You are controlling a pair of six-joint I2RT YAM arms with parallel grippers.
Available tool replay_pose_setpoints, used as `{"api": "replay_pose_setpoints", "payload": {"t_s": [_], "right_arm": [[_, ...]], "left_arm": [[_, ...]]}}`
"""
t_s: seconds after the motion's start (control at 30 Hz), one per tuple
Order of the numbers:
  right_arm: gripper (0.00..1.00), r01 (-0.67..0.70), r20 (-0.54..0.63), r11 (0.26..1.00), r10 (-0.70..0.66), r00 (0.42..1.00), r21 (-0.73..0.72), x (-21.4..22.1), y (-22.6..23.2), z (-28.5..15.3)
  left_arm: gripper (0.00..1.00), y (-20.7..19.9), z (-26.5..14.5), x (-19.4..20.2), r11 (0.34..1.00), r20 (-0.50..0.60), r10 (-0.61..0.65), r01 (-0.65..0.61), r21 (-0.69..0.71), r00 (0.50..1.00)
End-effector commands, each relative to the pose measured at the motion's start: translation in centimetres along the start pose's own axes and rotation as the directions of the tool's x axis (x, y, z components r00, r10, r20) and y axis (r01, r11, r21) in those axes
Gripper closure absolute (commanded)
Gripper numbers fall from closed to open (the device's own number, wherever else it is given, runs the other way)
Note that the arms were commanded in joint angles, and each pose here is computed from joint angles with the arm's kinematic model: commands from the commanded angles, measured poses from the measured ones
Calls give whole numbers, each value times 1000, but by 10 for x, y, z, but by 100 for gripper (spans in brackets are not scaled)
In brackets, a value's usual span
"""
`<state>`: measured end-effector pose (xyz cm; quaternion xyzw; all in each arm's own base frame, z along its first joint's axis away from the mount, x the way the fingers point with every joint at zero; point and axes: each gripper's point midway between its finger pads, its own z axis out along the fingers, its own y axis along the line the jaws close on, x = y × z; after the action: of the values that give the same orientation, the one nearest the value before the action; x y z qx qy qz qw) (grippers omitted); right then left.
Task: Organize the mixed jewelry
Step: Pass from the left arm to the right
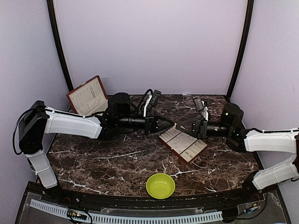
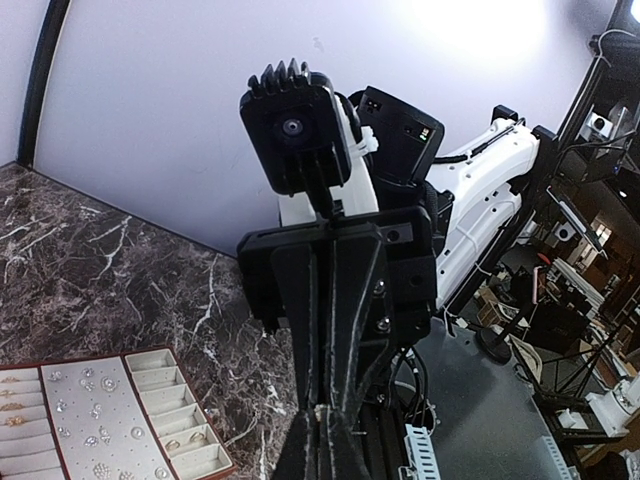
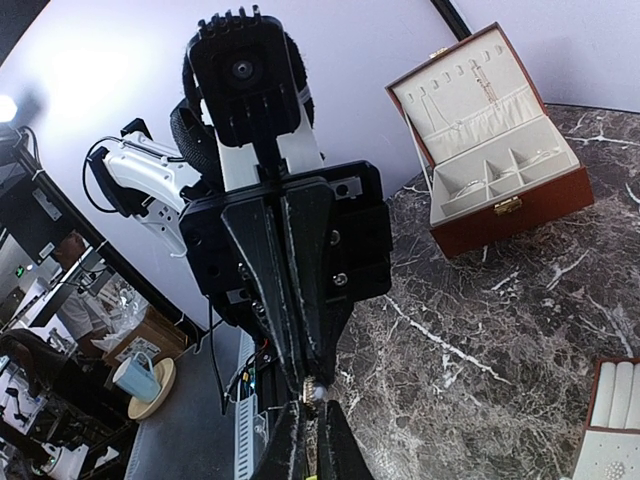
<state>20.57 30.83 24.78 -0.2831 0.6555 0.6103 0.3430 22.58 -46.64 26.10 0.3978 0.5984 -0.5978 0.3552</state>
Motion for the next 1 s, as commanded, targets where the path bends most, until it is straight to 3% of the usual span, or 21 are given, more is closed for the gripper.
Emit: {"api": "replay_pose_setpoints", "payload": {"t_s": [0.0,0.3,0.6,0.97], "right_arm": [[96,54,35,998,-53,998,-35,-15,11,4],[83,46,41,999,-47,998,21,-14,-1,5],[82,52,37,999,-52,998,8,-13,-1,7],[100,73,50,997,-73,996,-4,-16,3,6]], "left_arm": [[100,-7,-1,-1,999,0,28,-28,30,1000],[100,-9,0,-2,999,1,30,-30,43,1000],[100,-10,2,-3,998,0,28,-28,55,1000],[100,-6,4,0,999,-8,15,-15,45,1000]]}}
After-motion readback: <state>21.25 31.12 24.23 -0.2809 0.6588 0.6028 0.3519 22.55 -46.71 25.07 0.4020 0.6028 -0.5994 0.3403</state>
